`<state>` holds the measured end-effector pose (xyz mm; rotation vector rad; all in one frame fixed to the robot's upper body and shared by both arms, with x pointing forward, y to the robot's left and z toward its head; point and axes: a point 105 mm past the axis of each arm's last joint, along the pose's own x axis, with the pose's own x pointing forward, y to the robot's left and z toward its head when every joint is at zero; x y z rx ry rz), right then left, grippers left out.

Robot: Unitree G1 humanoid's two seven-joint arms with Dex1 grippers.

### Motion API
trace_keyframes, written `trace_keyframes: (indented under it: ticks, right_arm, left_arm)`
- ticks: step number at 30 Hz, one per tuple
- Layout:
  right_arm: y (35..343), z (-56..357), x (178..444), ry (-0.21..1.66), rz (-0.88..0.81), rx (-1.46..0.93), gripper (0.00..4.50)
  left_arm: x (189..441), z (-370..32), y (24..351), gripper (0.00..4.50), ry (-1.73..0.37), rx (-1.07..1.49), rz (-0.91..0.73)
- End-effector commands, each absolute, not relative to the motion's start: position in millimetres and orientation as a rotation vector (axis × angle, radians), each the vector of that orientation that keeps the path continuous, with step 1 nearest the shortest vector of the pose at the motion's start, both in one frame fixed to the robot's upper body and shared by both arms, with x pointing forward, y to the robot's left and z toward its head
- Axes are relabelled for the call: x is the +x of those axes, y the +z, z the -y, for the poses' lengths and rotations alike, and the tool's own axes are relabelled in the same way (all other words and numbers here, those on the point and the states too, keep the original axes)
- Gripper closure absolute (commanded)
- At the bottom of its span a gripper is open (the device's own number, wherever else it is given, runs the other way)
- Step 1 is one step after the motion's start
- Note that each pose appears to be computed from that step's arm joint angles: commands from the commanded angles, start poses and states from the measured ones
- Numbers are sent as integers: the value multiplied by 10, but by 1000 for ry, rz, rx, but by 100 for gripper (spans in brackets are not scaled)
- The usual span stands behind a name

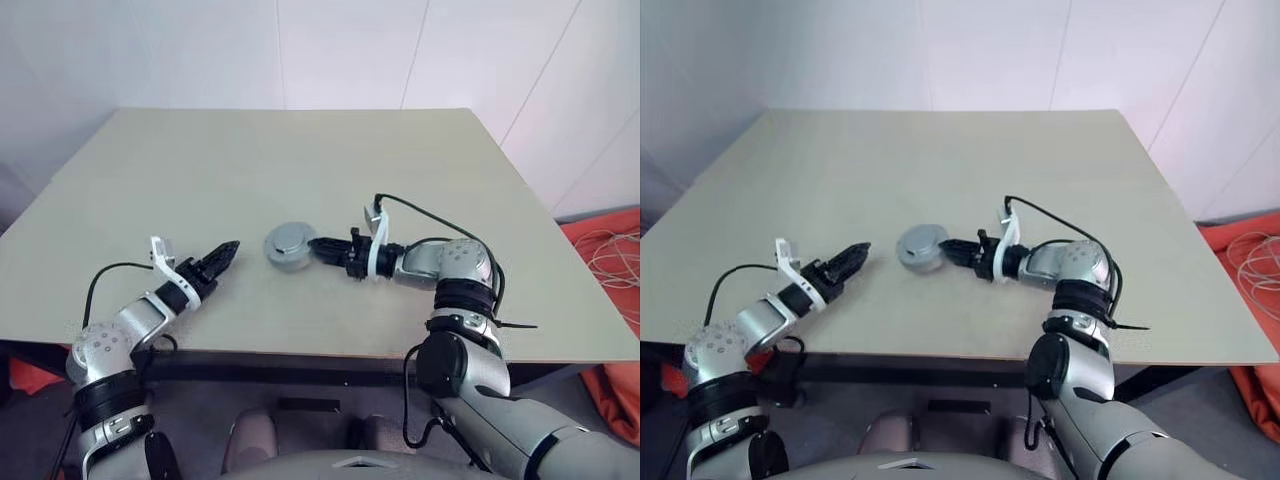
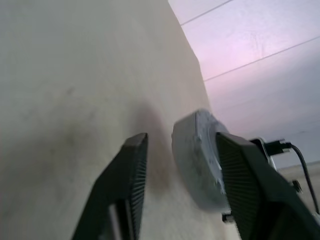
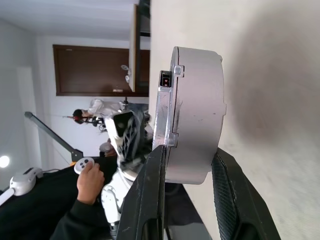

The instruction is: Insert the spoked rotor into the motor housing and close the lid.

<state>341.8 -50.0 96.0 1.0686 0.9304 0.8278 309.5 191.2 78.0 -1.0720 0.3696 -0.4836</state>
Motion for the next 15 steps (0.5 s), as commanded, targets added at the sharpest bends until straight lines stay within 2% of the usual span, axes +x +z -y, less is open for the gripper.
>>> trace_keyframes:
  ticks: [1,5,15]
  right_arm:
    - [1320,443,3453,950,-821,1087,340]
    - [1357,419,3438,973,-813,1085,340]
    - [1429,280,3322,1074,-803,1080,340]
  left_arm:
    - [3072,-1867,906,115,-538,-1152,-333]
    - [3066,-1759,1025,0,-608,-1298,-304]
    - [3079,-1447,1185,0,-729,-1381,-339]
